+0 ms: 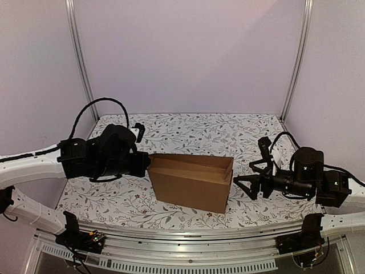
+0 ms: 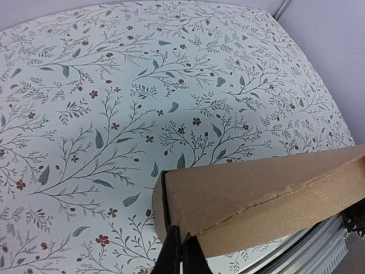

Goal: Fold the paper box

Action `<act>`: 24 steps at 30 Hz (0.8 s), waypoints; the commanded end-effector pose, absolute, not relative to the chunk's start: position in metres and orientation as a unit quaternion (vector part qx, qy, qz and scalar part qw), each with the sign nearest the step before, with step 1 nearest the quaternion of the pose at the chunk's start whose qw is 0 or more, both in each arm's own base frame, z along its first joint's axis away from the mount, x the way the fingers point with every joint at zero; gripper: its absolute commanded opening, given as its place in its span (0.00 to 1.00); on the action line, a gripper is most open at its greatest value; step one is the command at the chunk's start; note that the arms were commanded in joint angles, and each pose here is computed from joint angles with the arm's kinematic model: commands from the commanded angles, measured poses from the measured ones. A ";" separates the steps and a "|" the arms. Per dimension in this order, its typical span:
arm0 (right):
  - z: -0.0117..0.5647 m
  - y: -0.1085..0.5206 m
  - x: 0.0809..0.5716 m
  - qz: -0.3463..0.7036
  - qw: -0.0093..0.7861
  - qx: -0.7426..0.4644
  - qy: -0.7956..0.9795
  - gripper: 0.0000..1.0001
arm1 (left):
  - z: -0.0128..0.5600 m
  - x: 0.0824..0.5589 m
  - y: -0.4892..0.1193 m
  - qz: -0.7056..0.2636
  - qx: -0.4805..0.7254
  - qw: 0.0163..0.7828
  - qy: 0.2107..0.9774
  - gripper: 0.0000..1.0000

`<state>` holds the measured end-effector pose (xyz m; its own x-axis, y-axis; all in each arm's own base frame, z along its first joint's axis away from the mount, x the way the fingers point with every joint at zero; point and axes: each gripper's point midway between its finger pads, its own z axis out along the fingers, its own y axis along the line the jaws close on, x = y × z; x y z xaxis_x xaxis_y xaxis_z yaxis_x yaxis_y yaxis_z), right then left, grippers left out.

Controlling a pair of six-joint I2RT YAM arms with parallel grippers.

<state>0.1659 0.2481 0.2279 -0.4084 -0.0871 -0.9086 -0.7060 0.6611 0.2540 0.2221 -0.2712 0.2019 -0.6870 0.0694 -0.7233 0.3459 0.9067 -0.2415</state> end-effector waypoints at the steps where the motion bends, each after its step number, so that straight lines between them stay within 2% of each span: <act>1: 0.235 0.243 0.172 0.297 0.451 -0.227 0.810 0.99 | 0.144 0.196 -0.239 -0.102 0.117 0.294 0.943 0.00; 5: 0.252 0.258 0.176 0.295 0.449 -0.214 0.816 0.99 | 0.149 0.197 -0.238 -0.109 0.104 0.299 0.942 0.00; 9: 0.265 0.257 0.194 0.249 0.467 -0.174 0.830 0.98 | 0.154 0.198 -0.235 -0.108 0.086 0.306 0.942 0.00; 17: 0.264 0.277 0.213 0.203 0.473 -0.144 0.845 0.95 | 0.161 0.199 -0.231 -0.097 0.061 0.320 0.941 0.00; 24: 0.266 0.298 0.218 0.216 0.471 -0.148 0.842 0.91 | 0.172 0.200 -0.234 -0.095 0.059 0.333 0.936 0.00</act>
<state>0.2141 0.2934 0.2508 -0.5271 -0.0893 -0.8451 -0.4681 0.8605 0.2011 0.2187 -0.2464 0.2002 -0.7106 -0.0558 -0.7014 0.1700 0.9537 -0.2481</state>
